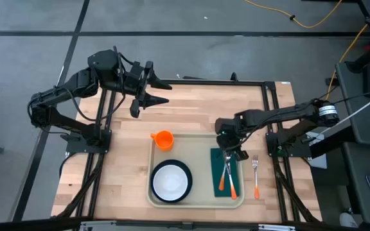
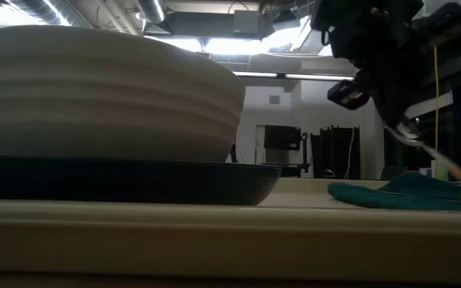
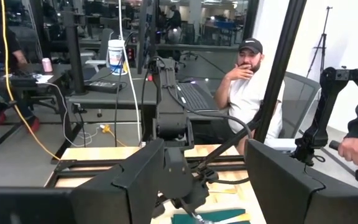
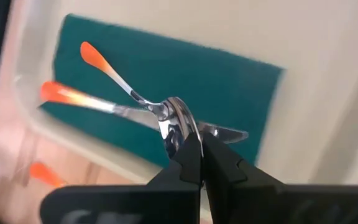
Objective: Set up tray
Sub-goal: Put the orange spoon on the green napkin to the left of the orange knife
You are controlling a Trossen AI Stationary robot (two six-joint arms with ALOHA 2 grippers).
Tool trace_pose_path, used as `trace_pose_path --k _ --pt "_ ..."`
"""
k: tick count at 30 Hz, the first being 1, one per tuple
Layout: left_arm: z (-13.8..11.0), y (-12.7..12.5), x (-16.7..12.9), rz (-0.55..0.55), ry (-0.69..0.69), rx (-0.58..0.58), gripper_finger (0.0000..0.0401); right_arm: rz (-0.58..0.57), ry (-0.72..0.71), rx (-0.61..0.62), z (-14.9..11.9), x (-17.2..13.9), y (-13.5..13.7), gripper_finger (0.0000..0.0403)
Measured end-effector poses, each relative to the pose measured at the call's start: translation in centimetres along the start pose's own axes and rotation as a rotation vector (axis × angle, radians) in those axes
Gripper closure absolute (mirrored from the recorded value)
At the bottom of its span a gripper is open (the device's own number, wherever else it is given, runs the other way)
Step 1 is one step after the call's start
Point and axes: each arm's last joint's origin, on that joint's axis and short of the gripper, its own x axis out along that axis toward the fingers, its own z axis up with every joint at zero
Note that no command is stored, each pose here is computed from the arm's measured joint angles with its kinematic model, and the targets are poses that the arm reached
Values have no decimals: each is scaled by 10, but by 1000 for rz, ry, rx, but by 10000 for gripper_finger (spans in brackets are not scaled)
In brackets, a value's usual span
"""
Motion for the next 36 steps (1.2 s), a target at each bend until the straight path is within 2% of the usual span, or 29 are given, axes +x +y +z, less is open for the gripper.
trace_pose_path --k 6,9,13,18,26,36 --pt "0 0 0 0 0 -7 185 69 2 -110 -1 3 1 397" --pt "0 0 0 0 0 -7 185 75 1 -121 -1 3 2 397" --pt "0 0 0 6 0 -7 185 145 -40 -148 1 3 3 397" --pt "0 1 0 19 -1 5 185 171 -61 -136 4 5 3 397" --pt "-1 2 0 51 5 7 185 174 -56 -17 13 26 -7 397" --pt "-2 2 0 59 20 3 185 189 -11 -24 15 44 -15 397"
